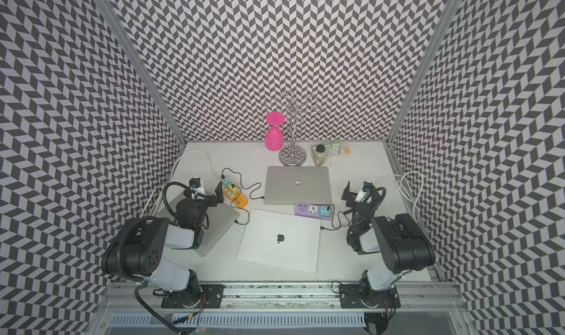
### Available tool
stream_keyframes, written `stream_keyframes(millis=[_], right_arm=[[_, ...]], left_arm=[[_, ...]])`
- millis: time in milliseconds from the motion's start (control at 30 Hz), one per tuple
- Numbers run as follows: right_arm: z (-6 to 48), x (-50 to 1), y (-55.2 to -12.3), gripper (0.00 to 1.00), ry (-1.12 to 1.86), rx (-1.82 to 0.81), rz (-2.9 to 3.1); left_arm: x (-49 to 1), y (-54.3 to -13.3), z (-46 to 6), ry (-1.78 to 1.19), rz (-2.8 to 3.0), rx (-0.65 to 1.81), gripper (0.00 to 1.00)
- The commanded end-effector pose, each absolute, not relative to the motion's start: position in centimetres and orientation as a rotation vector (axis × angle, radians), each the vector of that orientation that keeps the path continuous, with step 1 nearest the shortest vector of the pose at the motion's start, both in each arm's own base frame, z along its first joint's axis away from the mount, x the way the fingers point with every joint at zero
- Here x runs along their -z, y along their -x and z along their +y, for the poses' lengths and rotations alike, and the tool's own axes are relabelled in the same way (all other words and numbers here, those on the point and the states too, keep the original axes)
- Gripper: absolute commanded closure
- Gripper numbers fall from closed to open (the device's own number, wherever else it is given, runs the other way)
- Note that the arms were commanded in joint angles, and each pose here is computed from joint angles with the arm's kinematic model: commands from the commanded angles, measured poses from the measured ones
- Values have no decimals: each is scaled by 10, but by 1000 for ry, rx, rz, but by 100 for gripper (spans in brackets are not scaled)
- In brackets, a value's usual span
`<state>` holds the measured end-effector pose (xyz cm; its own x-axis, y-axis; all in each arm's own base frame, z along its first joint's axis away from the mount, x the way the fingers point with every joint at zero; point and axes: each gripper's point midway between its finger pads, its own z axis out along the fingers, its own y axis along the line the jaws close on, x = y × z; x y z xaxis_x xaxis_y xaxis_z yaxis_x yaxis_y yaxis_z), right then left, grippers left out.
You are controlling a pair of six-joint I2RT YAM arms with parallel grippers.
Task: Unplug the laptop charger
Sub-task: Remove the charging cable from the laptop.
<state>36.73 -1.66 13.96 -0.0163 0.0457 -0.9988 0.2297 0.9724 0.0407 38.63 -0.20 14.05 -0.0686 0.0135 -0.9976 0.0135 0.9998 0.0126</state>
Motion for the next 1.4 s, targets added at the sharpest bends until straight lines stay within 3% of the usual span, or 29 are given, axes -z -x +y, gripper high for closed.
stream_keyframes(millis=[0, 1000, 1200, 1367], right_arm=[[-17, -157, -367, 1, -226, 135, 1522], [-18, -155, -369, 1, -210, 93, 1534], [-26, -181, -357, 1, -254, 113, 1491], [-34, -217, -338, 1, -353, 72, 1446]], left_arm=[[-147, -387, -3, -23, 1616, -1, 0], [-147, -387, -5, -40, 1616, 24, 0], [-178, -387, -23, -47, 1646, -98, 0], [-221, -364, -37, -15, 1628, -44, 0]])
